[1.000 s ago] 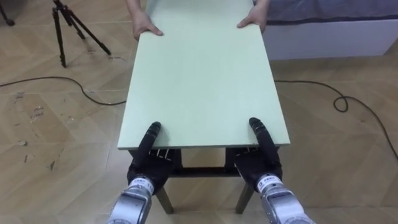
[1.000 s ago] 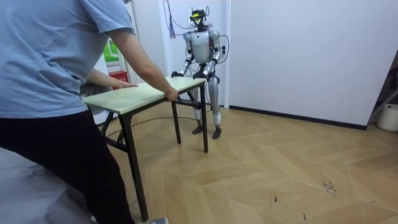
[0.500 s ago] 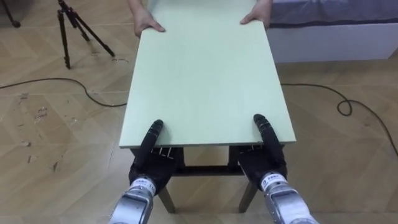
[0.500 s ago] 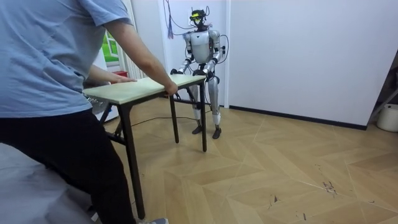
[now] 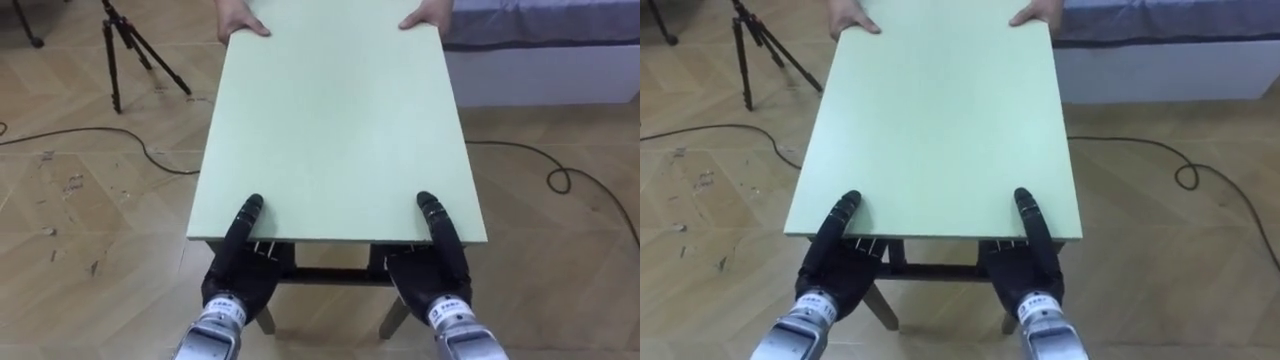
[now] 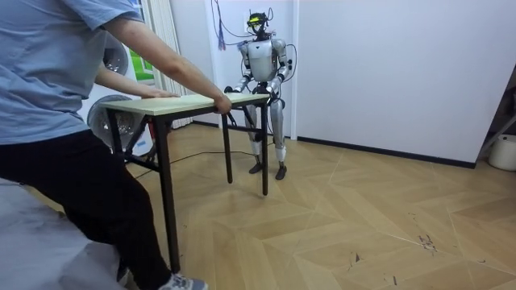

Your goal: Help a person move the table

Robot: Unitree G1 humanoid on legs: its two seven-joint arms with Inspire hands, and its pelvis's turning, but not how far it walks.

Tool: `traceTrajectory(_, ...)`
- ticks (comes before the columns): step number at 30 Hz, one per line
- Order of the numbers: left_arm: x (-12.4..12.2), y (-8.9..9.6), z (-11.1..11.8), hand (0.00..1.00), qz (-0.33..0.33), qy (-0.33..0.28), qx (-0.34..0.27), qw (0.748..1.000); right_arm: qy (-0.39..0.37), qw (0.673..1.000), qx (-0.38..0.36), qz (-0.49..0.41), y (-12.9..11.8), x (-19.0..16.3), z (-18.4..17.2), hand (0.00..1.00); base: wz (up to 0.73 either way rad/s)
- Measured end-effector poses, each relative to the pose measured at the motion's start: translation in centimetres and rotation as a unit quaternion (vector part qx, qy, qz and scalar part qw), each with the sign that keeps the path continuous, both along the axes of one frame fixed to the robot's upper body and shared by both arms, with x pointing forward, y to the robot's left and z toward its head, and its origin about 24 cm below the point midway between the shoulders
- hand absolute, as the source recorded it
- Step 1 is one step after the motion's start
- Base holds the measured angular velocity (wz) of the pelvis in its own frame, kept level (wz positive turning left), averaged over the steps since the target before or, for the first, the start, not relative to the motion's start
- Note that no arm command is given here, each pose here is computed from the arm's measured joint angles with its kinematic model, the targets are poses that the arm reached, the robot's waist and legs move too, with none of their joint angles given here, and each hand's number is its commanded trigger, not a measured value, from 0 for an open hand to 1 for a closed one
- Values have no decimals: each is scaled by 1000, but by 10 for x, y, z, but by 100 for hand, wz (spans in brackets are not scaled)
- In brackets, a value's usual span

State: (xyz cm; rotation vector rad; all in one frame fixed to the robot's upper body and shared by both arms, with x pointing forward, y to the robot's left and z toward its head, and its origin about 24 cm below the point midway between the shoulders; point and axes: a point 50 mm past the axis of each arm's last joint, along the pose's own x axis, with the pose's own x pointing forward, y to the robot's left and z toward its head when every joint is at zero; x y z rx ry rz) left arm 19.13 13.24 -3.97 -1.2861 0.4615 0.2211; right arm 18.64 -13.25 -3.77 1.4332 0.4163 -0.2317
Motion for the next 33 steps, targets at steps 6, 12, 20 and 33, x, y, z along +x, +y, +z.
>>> traceTrajectory(6, -6, -9, 0, 100, -17, 0, -6, 1000, -8, 1000, -19, -17, -8, -8, -1, 100, 0)
traceTrajectory(12, -8, -9, 3, 100, -13, -16, 4, 1000, -8, 1000, -17, -18, -6, -8, -1, 100, 2)
traceTrajectory(20, -18, -5, -1, 100, -1, -15, 3, 1000, -10, 1000, -22, -3, -2, -10, -1, 100, -4)
traceTrajectory(33, -19, -11, -1, 100, -7, -21, 1, 1000, -14, 999, -32, -11, -8, -10, 0, 100, 1)
